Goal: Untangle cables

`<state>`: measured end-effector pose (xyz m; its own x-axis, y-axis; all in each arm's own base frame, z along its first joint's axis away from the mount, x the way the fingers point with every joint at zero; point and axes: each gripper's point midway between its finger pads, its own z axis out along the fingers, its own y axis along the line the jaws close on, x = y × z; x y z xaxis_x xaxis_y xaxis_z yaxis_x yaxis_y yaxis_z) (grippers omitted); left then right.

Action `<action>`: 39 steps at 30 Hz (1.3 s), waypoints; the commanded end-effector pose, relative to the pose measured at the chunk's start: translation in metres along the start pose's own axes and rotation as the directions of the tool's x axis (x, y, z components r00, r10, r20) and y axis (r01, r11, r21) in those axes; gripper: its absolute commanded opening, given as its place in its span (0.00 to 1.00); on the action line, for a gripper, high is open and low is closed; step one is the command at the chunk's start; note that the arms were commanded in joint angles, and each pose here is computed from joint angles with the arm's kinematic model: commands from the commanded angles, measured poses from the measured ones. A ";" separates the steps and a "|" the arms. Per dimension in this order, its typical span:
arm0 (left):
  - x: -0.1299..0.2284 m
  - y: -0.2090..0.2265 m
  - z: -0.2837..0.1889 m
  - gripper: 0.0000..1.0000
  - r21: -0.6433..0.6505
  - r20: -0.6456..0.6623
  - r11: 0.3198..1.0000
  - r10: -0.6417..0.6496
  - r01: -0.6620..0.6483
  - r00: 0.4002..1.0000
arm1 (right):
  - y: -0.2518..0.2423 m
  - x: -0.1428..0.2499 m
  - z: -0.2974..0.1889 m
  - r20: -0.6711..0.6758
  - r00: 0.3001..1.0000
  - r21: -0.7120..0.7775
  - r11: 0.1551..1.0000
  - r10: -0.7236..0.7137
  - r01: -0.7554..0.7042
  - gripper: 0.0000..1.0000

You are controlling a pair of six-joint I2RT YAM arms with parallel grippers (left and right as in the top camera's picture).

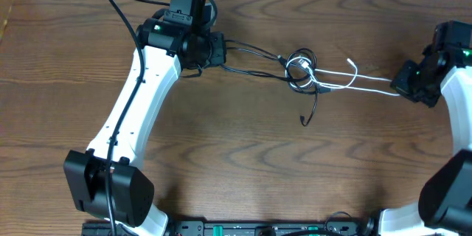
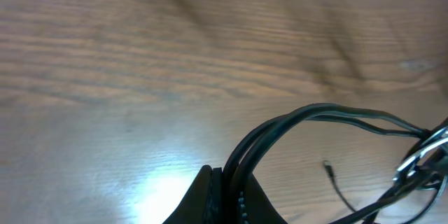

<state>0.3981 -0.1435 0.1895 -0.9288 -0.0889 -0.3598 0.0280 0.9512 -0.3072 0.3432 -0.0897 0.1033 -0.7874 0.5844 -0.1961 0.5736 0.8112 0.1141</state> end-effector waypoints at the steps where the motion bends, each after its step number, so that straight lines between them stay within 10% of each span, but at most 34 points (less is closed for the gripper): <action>1: -0.012 0.040 -0.007 0.08 -0.170 0.053 0.985 -0.011 0.020 0.999 | -0.033 -0.013 0.007 0.031 0.998 0.137 0.989 0.048 -0.052 0.01; 13: -0.003 0.038 0.001 0.13 -0.106 -0.012 0.994 -0.031 0.030 0.999 | 0.034 -0.007 0.011 -0.010 0.988 -0.225 0.964 -0.151 0.145 0.01; 26: 0.026 -0.022 0.028 0.65 0.176 -0.163 0.983 0.084 -0.055 0.983 | 0.130 0.023 -0.022 0.115 0.898 -0.607 0.685 -0.425 0.402 0.01; 39: 0.028 -0.065 0.051 0.69 0.313 -0.154 0.943 0.166 -0.112 0.974 | 0.178 0.035 -0.116 0.365 0.817 -0.730 0.407 -0.448 0.549 0.01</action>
<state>0.3919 -0.2035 0.1587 -0.9565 0.0774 -0.2814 0.2067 0.8604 -0.4659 0.3941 0.0638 0.1796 -0.8790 0.1283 -0.4592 -0.2429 0.7082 0.6629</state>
